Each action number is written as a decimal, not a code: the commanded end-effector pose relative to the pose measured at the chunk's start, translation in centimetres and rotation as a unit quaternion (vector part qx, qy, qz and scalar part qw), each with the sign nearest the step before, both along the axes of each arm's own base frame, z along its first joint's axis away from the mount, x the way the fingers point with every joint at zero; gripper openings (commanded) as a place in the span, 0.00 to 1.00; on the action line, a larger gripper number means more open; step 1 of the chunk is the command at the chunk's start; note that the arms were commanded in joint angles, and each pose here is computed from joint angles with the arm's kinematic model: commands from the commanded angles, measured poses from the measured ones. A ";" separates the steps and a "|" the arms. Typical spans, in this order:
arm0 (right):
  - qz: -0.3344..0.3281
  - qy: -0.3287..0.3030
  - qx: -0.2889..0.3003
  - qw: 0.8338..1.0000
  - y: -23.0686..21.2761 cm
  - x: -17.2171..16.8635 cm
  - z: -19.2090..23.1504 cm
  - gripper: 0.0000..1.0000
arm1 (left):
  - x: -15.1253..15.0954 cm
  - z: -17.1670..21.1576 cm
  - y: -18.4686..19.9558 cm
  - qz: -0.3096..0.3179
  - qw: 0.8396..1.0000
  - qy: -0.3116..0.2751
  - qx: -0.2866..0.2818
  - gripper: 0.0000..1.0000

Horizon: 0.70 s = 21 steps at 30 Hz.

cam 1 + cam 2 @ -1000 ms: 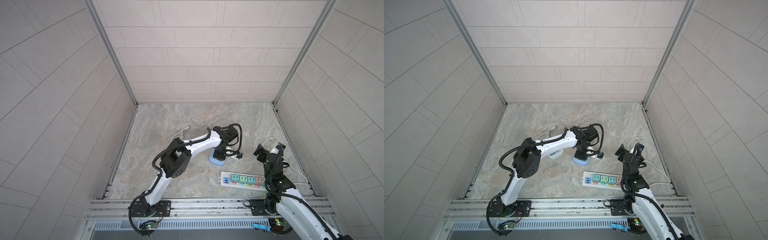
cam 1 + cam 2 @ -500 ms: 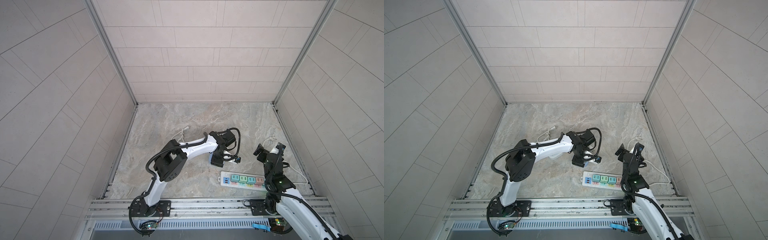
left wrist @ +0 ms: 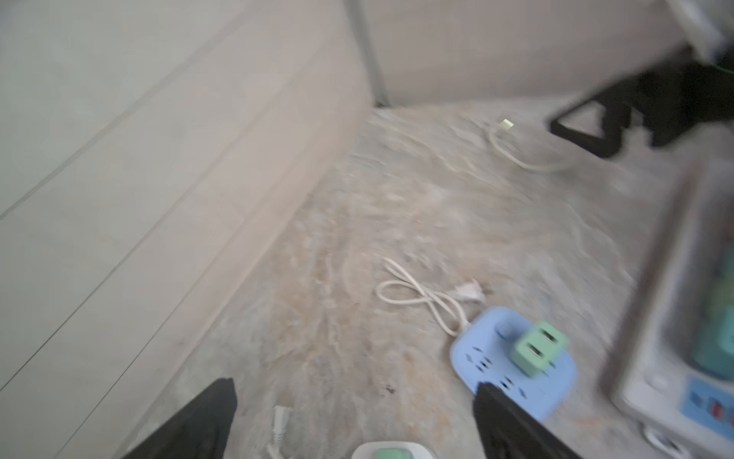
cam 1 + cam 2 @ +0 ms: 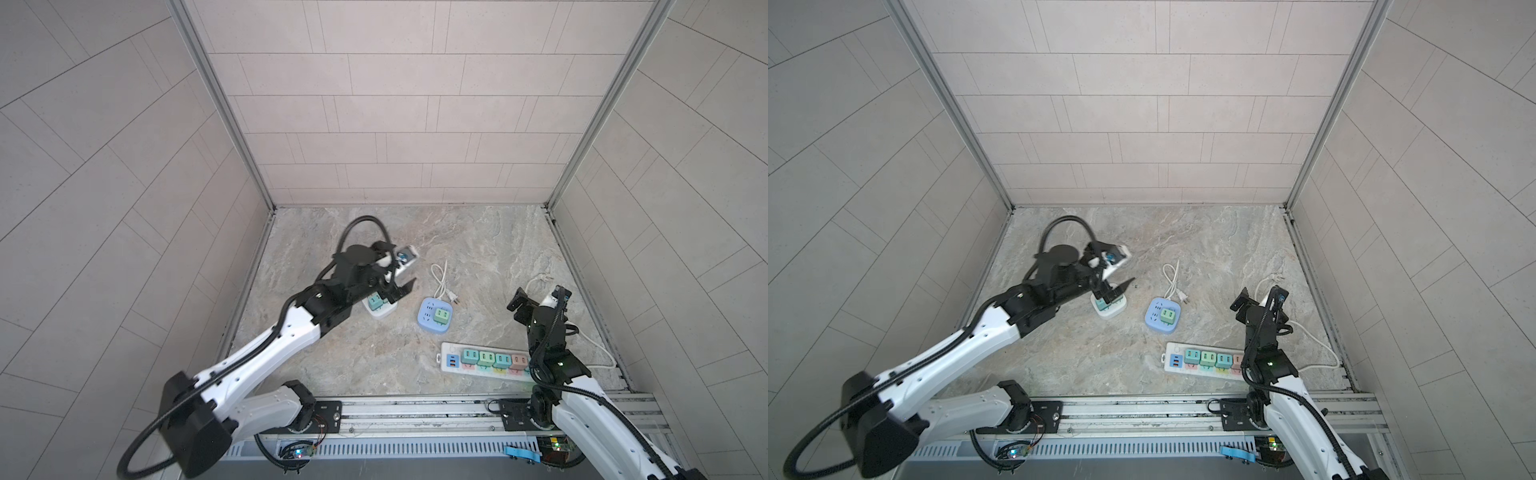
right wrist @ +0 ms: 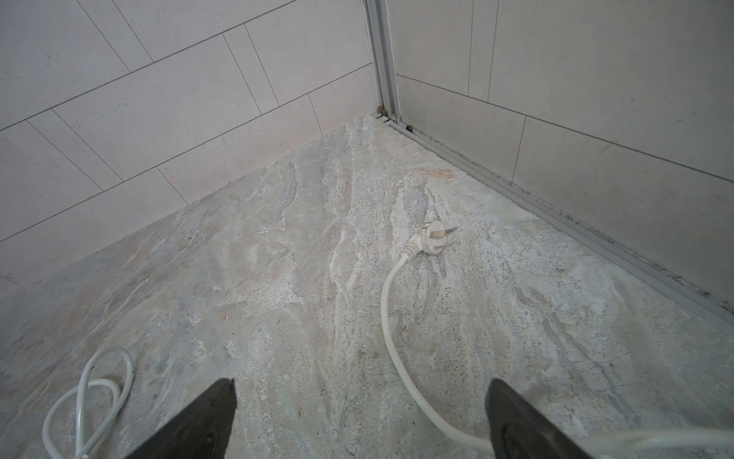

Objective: Insert the plug
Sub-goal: 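Open and lift the left gripper while the right arm draws back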

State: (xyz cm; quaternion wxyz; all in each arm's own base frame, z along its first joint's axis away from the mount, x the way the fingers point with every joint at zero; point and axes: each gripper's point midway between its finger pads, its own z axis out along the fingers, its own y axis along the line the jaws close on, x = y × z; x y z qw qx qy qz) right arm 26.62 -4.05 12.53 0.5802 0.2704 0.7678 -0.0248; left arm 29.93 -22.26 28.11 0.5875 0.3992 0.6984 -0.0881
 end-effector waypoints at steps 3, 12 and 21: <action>-0.052 0.017 -0.007 0.999 -1.6 -0.2 3.5 1.00 | 1.3 -0.3 13.6 0.280 0.924 -0.033 -0.260 1.00; -0.007 0.027 -0.094 0.995 -0.7 4.3 11.7 1.00 | -0.7 -9.9 22.2 0.437 0.873 -0.042 -0.212 1.00; 0.033 0.212 -0.159 0.964 -2.8 8.1 -0.6 1.00 | 2.0 -15.2 24.1 0.463 0.863 -0.012 -0.203 1.00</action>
